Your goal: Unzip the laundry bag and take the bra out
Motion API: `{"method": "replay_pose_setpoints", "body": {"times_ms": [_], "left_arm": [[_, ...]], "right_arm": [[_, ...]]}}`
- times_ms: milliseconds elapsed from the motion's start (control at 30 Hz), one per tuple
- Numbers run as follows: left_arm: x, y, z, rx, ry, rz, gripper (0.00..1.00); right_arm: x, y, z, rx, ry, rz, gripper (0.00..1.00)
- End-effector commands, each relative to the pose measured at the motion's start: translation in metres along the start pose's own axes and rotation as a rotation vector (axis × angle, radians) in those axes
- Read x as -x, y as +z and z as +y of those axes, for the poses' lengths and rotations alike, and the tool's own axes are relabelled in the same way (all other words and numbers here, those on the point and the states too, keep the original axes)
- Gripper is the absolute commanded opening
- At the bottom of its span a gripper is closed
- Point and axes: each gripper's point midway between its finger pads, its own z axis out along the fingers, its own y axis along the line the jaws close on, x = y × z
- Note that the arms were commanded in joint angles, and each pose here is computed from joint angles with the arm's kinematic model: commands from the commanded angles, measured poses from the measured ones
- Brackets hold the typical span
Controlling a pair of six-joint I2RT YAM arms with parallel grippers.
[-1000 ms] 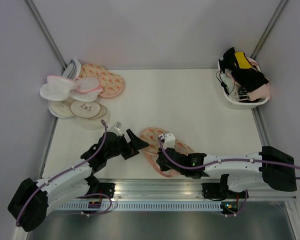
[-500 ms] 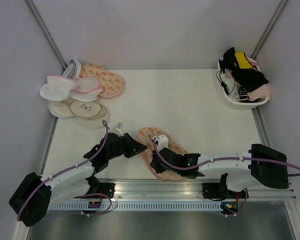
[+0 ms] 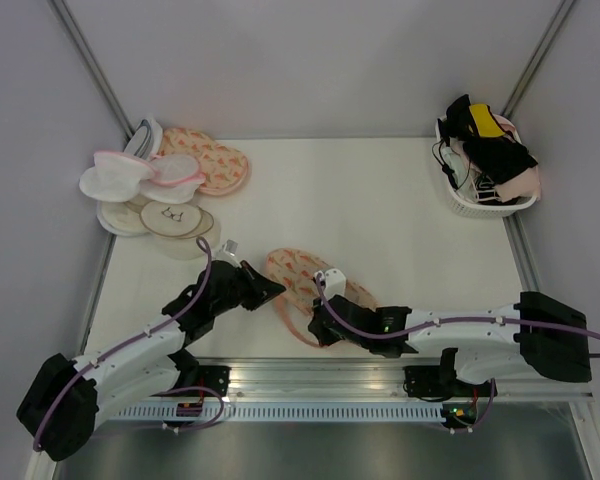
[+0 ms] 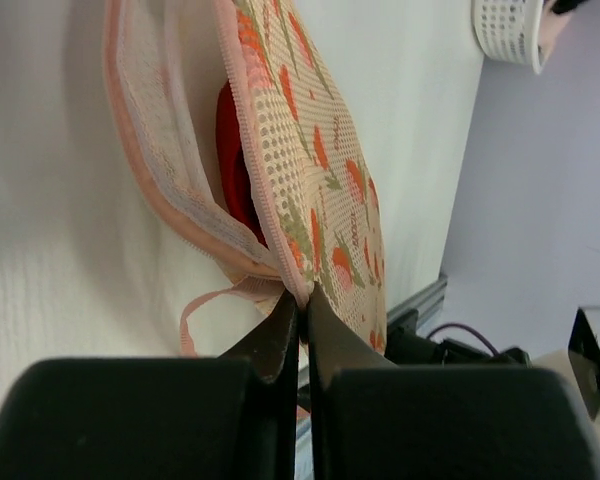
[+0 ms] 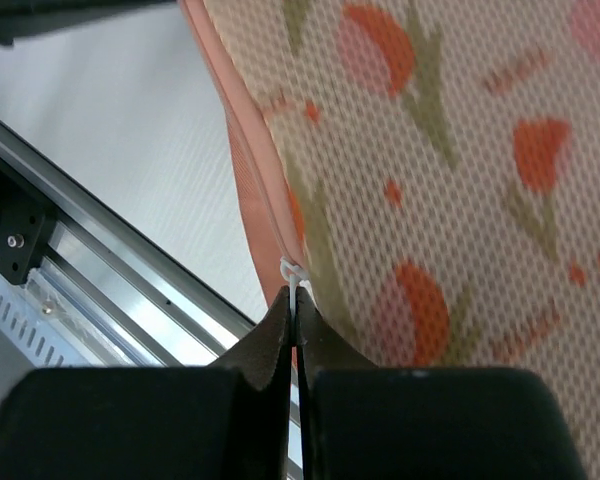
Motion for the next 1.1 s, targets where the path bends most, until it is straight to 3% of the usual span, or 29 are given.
{"method": "replay_pose_setpoints", "body": {"times_ms": [0, 200, 333, 500, 533, 667, 700, 733, 833, 1000, 1067], "left_arm": [[0.043, 0.005, 0.000, 0.061, 0.077, -0.145, 0.02], [0.066, 0.014, 0.000, 0.102, 0.121, -0.170, 0.02], [0.083, 0.024, -0.011, 0.087, 0.154, -0.171, 0.02], [0.080, 0.067, -0.044, -0.034, 0.197, -0.031, 0.02], [0.079, 0.072, -0.074, -0.140, 0.224, 0.017, 0.02], [0.071, 0.101, -0.087, -0.224, 0.228, 0.125, 0.04], [0.071, 0.105, -0.083, -0.213, 0.224, 0.135, 0.08], [0.071, 0.106, -0.077, -0.184, 0.218, 0.135, 0.31], [0.076, 0.099, -0.060, -0.086, 0.219, 0.086, 0.76], [0.057, 0.060, -0.016, 0.083, 0.174, 0.077, 0.92], [0.046, 0.043, -0.026, 0.031, 0.147, 0.083, 0.97]], "right_arm": [[-0.020, -0.017, -0.024, -0.060, 0.011, 0.061, 0.00], [-0.019, -0.044, -0.050, -0.130, 0.052, 0.035, 0.00], [-0.016, -0.059, -0.077, -0.264, 0.052, 0.027, 0.00], [-0.018, -0.052, -0.079, -0.293, 0.030, 0.035, 0.01], [-0.019, -0.049, -0.078, -0.296, 0.026, 0.038, 0.00], [-0.014, -0.042, -0.073, -0.277, 0.038, 0.012, 0.00], [-0.012, -0.041, -0.070, -0.267, 0.043, 0.001, 0.00], [-0.011, -0.039, -0.069, -0.263, 0.044, -0.003, 0.00], [-0.008, -0.036, -0.064, -0.244, 0.048, -0.015, 0.01], [0.000, -0.028, -0.043, -0.152, 0.029, -0.034, 0.00], [0.000, -0.026, -0.027, -0.069, 0.020, -0.025, 0.00]]}}
